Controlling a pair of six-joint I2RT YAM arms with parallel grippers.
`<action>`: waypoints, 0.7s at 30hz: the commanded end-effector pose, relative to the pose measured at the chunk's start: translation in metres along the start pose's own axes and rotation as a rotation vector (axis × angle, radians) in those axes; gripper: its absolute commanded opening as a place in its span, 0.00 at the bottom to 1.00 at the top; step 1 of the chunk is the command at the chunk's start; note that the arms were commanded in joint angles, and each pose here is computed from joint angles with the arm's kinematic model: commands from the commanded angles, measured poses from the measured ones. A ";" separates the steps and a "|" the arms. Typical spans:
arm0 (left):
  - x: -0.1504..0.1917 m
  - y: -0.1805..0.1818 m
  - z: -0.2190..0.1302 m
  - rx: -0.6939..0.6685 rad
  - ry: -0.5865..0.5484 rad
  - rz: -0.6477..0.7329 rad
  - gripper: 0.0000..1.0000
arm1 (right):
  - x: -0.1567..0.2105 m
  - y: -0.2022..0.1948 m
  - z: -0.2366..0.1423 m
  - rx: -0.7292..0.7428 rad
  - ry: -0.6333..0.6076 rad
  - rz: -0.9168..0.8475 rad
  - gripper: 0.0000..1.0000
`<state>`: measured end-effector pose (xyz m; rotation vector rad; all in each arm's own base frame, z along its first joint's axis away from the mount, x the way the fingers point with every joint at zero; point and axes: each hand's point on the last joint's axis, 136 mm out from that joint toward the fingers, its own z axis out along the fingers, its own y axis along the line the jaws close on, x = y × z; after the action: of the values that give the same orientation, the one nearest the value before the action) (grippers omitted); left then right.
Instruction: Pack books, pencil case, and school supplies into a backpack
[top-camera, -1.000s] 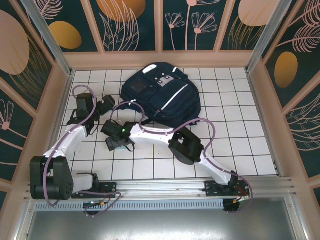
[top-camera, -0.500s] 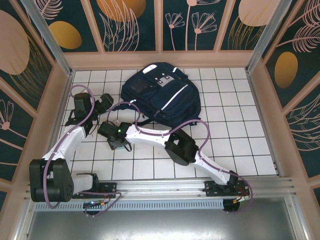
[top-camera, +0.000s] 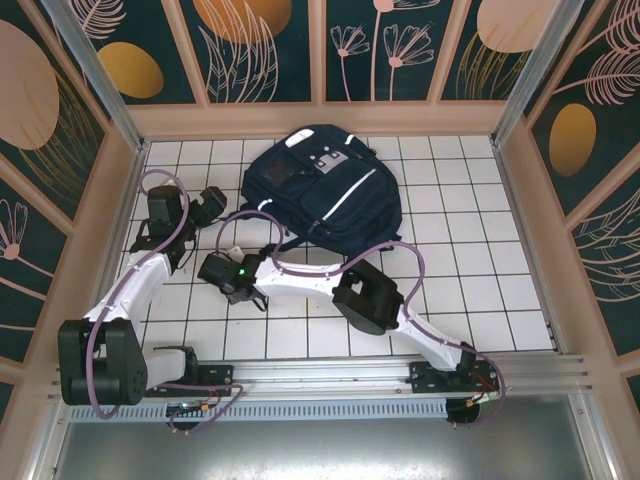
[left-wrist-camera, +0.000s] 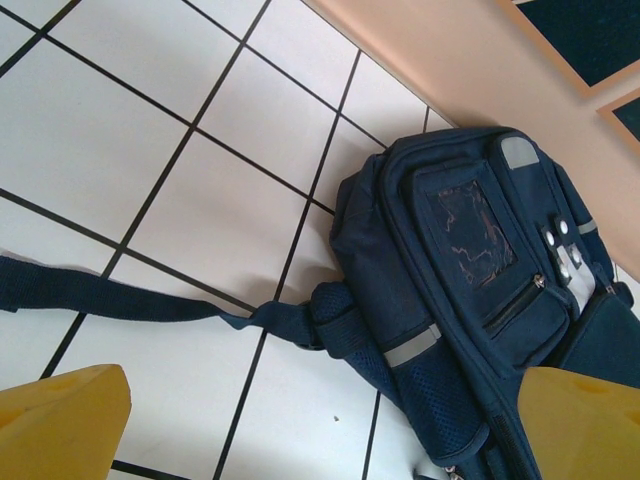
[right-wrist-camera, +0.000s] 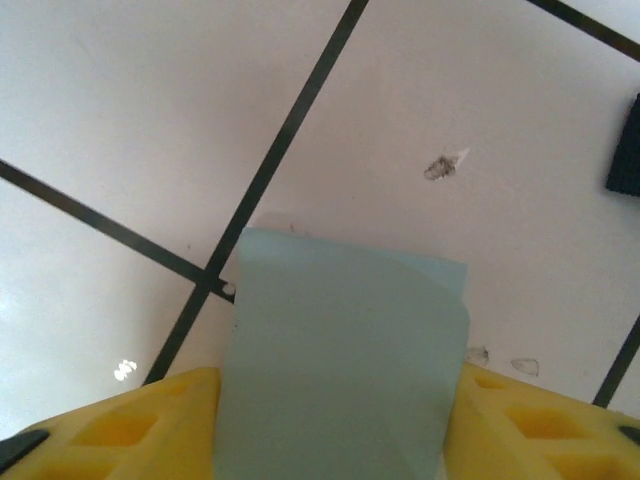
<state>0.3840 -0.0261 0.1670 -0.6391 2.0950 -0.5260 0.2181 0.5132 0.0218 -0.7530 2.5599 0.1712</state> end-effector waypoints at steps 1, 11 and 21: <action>-0.006 -0.004 -0.004 0.024 -0.026 -0.018 0.99 | 0.043 -0.028 0.005 0.091 0.157 -0.052 0.54; -0.017 -0.022 -0.011 0.100 -0.054 -0.034 0.99 | -0.023 -0.028 -0.039 -0.059 0.026 0.047 0.50; -0.028 -0.066 -0.014 0.275 -0.050 -0.063 0.99 | -0.073 -0.095 -0.110 -0.101 -0.132 0.170 0.50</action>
<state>0.3930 -0.0451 0.1992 -0.6171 1.9899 -0.7171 0.2649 0.4569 0.1113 -0.6062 2.5750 0.3224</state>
